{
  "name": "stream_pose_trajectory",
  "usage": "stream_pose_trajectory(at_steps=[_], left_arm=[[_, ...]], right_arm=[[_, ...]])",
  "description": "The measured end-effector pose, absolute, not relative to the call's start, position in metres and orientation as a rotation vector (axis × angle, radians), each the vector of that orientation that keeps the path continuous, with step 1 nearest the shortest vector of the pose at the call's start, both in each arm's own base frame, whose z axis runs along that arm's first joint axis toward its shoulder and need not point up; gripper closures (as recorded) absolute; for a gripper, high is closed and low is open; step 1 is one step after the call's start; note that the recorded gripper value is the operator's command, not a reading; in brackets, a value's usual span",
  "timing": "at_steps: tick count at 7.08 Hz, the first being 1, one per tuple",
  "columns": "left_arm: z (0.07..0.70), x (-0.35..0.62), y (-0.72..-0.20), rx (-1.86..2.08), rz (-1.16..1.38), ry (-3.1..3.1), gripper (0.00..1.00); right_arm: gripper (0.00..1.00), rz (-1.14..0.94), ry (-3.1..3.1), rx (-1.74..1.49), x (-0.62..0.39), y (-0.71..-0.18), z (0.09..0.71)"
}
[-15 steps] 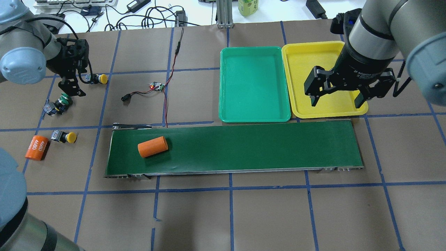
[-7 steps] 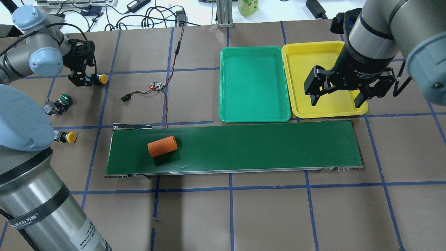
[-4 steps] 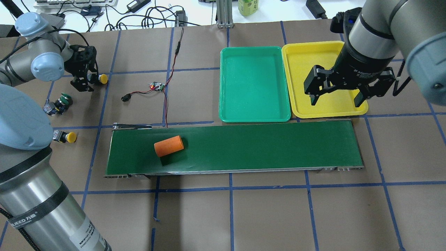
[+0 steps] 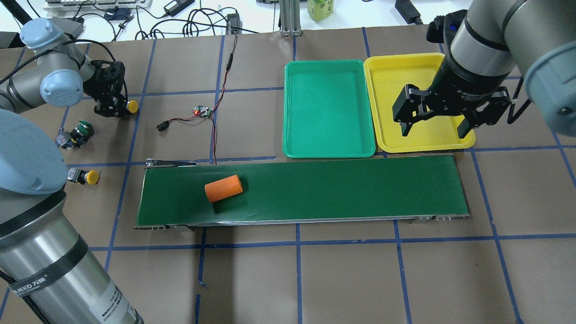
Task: Sort buttons by color to trays
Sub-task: 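Reach the left gripper to the yellow button and grasp it, then place the yellow button on the belt with the left gripper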
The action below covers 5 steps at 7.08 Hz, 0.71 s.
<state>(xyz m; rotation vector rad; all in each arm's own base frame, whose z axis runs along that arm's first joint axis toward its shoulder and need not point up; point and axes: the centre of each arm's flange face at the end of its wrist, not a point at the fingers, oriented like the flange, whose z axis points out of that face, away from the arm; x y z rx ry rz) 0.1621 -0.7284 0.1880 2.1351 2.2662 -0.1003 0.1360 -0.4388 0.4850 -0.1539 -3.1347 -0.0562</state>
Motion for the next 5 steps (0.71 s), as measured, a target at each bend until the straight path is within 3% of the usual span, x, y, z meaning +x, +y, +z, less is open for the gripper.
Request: stream_pose_trajectory(at_steps=[3,5], left_arm=[[0.251,0.108,-0.693,2.108,-0.048,2.391,1.00],[0.277,0.045,-0.619,2.040,0.001,2.504,1.00]], right_arm=[[0.00,-0.055,-3.134,-0.153,0.136,-0.439,0.485],[0.00,-0.055,-3.130,-0.147,0.135,-0.439,0.485]])
